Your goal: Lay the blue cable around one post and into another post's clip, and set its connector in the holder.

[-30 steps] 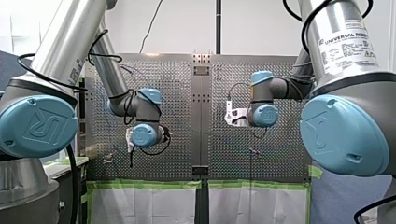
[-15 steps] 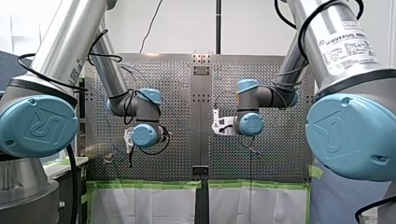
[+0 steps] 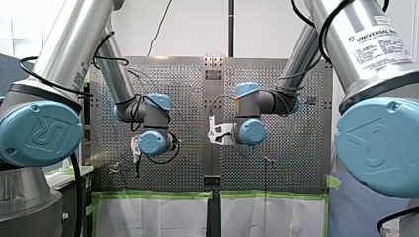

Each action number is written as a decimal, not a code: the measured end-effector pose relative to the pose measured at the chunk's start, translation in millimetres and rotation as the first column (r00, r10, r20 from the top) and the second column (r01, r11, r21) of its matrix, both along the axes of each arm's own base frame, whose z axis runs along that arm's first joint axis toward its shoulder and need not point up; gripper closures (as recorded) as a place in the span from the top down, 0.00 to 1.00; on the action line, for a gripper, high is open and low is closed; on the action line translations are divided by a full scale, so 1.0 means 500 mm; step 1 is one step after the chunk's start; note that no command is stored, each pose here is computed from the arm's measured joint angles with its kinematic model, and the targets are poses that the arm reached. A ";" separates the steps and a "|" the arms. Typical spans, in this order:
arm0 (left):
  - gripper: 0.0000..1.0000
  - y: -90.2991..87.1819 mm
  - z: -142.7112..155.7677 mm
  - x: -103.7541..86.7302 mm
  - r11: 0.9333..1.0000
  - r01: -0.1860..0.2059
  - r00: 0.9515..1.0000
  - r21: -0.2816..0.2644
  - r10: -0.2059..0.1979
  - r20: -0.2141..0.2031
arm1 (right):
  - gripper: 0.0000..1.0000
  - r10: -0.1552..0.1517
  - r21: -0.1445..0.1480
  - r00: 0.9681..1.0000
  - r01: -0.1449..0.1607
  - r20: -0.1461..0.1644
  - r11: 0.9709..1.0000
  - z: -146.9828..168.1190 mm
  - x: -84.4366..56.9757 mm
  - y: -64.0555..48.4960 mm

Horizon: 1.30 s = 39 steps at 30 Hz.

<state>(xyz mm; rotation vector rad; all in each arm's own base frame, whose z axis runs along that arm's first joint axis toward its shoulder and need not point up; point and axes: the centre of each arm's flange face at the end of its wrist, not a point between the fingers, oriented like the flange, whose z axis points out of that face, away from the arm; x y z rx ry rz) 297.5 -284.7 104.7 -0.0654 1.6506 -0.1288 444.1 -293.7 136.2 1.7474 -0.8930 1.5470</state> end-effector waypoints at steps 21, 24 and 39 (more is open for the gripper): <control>1.00 0.033 -0.004 -0.006 0.990 -0.137 0.990 0.037 0.138 -0.031 | 1.00 0.036 0.029 0.999 -0.036 0.003 0.999 -0.008 0.061 0.158; 1.00 0.040 -0.005 -0.004 0.988 -0.150 0.988 0.043 0.151 -0.039 | 1.00 0.035 0.036 0.999 -0.035 0.007 0.999 -0.014 0.060 0.185; 1.00 0.109 -0.028 0.012 0.981 -0.181 0.977 0.069 0.187 -0.103 | 1.00 -0.044 0.035 0.999 0.043 0.027 0.998 -0.022 0.040 0.229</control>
